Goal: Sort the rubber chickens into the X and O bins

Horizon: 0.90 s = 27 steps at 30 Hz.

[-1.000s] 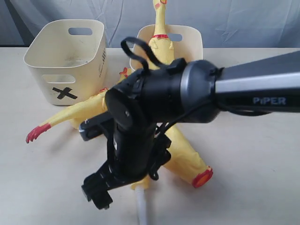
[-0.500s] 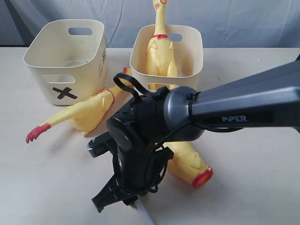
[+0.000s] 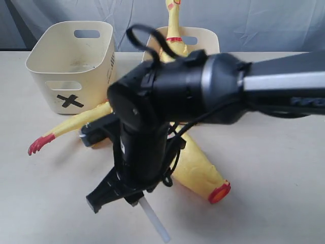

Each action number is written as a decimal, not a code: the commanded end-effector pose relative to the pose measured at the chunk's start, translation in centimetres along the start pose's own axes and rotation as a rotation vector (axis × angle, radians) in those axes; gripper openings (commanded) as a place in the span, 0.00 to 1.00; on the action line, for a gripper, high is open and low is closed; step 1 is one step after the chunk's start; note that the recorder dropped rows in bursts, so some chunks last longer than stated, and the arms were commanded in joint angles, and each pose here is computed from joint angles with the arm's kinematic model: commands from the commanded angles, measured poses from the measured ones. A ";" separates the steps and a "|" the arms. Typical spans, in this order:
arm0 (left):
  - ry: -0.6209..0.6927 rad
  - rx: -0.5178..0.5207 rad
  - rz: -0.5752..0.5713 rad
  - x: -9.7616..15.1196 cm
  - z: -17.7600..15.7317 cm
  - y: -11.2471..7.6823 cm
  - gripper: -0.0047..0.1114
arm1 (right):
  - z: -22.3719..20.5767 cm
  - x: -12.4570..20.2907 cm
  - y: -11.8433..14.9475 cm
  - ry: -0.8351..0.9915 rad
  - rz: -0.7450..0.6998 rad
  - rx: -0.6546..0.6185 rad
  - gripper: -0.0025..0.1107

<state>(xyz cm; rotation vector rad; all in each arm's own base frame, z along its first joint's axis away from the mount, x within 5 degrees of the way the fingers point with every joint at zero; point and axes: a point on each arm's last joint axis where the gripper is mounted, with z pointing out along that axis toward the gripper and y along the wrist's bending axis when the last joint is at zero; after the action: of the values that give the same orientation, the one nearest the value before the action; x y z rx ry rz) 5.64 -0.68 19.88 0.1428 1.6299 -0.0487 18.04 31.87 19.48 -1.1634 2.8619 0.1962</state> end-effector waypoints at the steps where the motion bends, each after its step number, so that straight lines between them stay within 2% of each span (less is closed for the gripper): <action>1: -0.018 0.002 -0.006 -0.2 -0.1 0.0 0.04 | -6.5 -0.4 0.4 -0.272 -0.126 -0.037 0.04; 4: -0.018 0.002 -0.006 -0.2 -0.1 0.0 0.04 | -10.8 -2.3 0.7 -0.672 -0.293 -0.007 0.04; 5: -0.018 0.002 -0.006 -0.2 -0.1 0.0 0.04 | -12.2 -3.1 0.8 -0.837 -0.352 0.022 0.04; 6: -0.018 0.002 -0.006 -0.2 -0.1 0.0 0.04 | -14.3 -4.6 0.8 -1.117 -0.490 0.105 0.04; 7: -0.018 0.002 -0.006 -0.2 -0.1 0.0 0.04 | -15.0 -5.4 0.7 -1.248 -0.554 0.135 0.04; 8: -0.018 0.002 -0.006 -0.2 -0.1 0.0 0.04 | -15.5 -6.7 0.1 -1.435 -0.593 0.133 0.04; 10: -0.018 0.002 -0.006 -0.2 -0.1 0.0 0.04 | -14.5 -9.2 -2.1 -1.593 -0.581 0.151 0.04; 11: -0.018 0.002 -0.006 -0.2 -0.1 0.0 0.04 | -13.9 -10.2 -3.3 -1.611 -0.523 0.150 0.04; 12: -0.018 0.002 -0.006 -0.2 -0.1 0.0 0.04 | -12.5 -12.1 -5.7 -1.603 -0.385 0.151 0.04; 14: -0.018 0.002 -0.006 -0.2 -0.1 0.0 0.04 | -10.2 -14.9 -8.8 -1.605 -0.179 0.134 0.04; 17: -0.018 0.002 -0.006 -0.2 -0.1 0.0 0.04 | -8.4 -17.6 -10.2 -1.628 -0.027 0.073 0.04; 19: -0.018 0.002 -0.006 -0.2 -0.1 0.0 0.04 | -7.3 -18.6 -9.9 -1.623 0.012 0.034 0.04; 24: -0.018 0.002 -0.006 -0.2 -0.1 0.0 0.04 | -4.9 -19.7 -10.0 -1.505 0.013 0.032 0.04; 25: -0.018 0.002 -0.006 -0.2 -0.1 0.0 0.04 | -4.4 -19.8 -9.9 -1.482 0.013 0.031 0.06; 27: -0.018 0.002 -0.006 -0.2 -0.1 0.0 0.04 | -3.5 -20.0 -9.9 -1.436 0.012 0.032 0.15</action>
<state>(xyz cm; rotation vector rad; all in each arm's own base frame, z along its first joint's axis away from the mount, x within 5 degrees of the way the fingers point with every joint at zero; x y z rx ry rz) 5.64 -0.68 19.88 0.1428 1.6299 -0.0487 39.14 37.87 24.69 -0.5197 1.5147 0.6526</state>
